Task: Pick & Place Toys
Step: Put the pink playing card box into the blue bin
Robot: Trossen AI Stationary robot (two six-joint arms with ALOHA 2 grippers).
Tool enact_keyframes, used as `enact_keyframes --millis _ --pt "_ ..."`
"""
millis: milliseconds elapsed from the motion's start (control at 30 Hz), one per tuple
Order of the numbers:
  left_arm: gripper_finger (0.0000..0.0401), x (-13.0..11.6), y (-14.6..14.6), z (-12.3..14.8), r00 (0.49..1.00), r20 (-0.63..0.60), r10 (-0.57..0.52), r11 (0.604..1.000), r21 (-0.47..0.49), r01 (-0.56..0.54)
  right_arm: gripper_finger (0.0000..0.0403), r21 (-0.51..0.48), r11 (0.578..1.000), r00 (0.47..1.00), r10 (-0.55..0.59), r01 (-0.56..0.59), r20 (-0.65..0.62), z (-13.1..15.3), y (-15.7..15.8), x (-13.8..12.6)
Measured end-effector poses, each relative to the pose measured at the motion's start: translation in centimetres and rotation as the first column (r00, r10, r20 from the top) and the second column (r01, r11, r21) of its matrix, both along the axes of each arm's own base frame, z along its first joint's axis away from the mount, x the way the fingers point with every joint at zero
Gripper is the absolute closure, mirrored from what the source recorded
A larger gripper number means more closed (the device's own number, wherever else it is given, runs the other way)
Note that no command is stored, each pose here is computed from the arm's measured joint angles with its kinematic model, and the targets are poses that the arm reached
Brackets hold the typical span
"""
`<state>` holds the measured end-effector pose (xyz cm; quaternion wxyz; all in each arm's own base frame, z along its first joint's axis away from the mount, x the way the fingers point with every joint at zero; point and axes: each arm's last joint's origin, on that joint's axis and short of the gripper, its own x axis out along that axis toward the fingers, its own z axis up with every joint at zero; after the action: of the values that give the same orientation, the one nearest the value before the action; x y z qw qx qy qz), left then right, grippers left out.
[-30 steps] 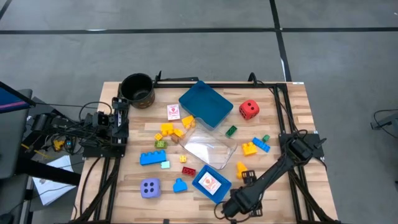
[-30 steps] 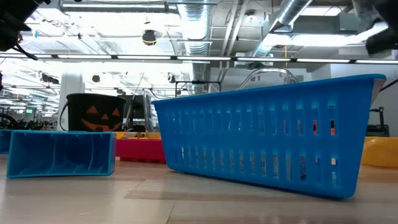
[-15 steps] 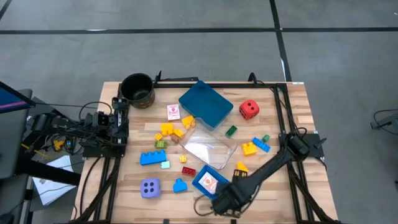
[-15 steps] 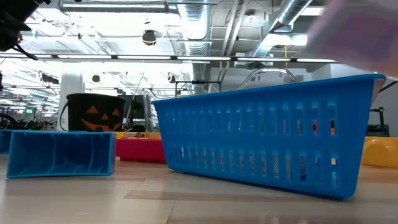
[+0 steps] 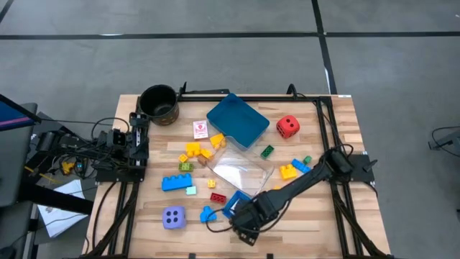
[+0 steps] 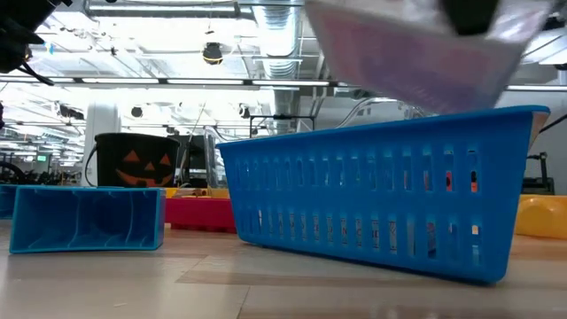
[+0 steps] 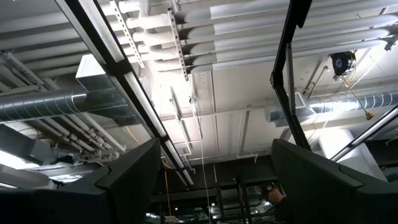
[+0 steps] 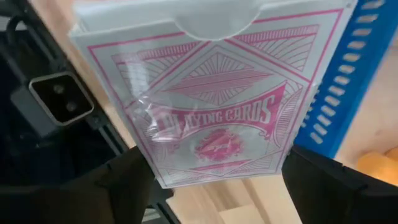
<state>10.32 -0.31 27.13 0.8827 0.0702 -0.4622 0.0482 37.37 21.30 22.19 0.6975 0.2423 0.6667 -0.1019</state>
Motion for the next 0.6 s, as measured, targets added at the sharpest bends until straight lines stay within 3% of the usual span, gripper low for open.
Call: enact_keyframes --millis 600 --pt "0.0100 0.0 0.0 0.0 1.000 0.000 0.000 1.000 0.000 0.000 0.0075 -0.001 0.999 0.998 -0.044 0.044 -0.040 0.0 -1.3 0.3"
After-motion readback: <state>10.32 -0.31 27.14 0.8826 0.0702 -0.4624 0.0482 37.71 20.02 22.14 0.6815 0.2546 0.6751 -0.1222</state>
